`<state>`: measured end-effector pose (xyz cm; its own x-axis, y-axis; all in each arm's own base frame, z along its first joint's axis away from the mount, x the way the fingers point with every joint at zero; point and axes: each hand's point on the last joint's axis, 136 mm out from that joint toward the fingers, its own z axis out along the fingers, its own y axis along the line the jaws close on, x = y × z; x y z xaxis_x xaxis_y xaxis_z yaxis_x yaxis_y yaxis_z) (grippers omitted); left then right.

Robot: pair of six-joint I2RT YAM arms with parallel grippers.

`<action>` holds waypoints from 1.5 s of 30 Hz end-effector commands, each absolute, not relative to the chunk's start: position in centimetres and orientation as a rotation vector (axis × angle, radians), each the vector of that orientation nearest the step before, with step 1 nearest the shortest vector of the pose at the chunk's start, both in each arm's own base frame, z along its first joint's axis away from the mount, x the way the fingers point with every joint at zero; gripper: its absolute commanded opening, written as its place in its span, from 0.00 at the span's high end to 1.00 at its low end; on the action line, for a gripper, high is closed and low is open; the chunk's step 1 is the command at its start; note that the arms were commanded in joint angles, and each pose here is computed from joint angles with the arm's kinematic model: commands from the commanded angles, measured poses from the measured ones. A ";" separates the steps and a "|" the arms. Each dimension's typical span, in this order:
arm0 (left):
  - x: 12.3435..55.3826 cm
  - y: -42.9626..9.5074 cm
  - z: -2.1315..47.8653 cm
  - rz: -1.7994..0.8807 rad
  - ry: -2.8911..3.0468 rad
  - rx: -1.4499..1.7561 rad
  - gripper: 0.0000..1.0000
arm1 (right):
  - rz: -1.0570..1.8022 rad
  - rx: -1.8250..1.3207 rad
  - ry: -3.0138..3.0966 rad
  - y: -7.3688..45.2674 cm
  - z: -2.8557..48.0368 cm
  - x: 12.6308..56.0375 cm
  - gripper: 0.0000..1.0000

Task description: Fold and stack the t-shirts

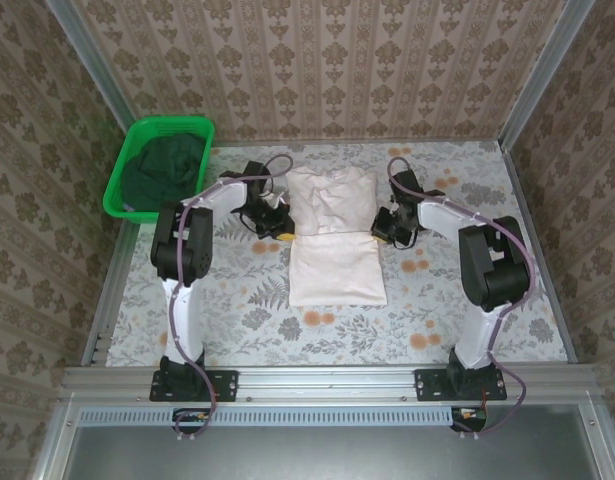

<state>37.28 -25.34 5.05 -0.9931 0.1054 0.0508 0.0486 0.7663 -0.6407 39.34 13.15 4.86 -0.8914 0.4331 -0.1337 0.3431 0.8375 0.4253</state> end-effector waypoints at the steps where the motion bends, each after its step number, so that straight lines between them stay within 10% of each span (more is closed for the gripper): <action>1: 38.1 -25.7 7.4 1.095 -2.951 -0.216 1.00 | 0.535 0.643 2.767 11.8 5.6 38.5 1.00; 8: 39.1 -24.7 3.9 0.935 -2.961 -0.123 0.87 | 0.488 0.759 2.816 10.9 2.8 38.7 0.98; 11: 38.8 -23.8 2.8 0.841 -2.959 -0.084 0.84 | 0.479 0.790 2.835 10.9 2.1 39.4 0.80; 15: 38.7 -21.6 3.4 0.678 -3.035 -0.016 0.46 | 0.366 0.857 2.871 9.3 2.3 38.4 0.55; 20: 36.8 -20.1 6.6 0.662 -3.123 0.024 0.27 | 0.451 0.824 2.819 9.0 4.1 35.1 0.44; 34: 20.2 -24.5 6.3 1.070 -2.688 -0.063 0.38 | 0.703 0.634 2.875 12.8 3.6 23.6 0.42; 45: 18.1 -24.2 3.4 0.996 -2.670 0.042 0.45 | 0.722 0.518 2.922 14.8 2.7 22.6 0.53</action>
<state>17.96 -23.50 3.16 -0.9528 0.0881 0.2905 -0.1167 0.7770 -0.6185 22.88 14.69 3.18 -0.9376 0.3474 -0.0150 0.3010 0.8326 0.4650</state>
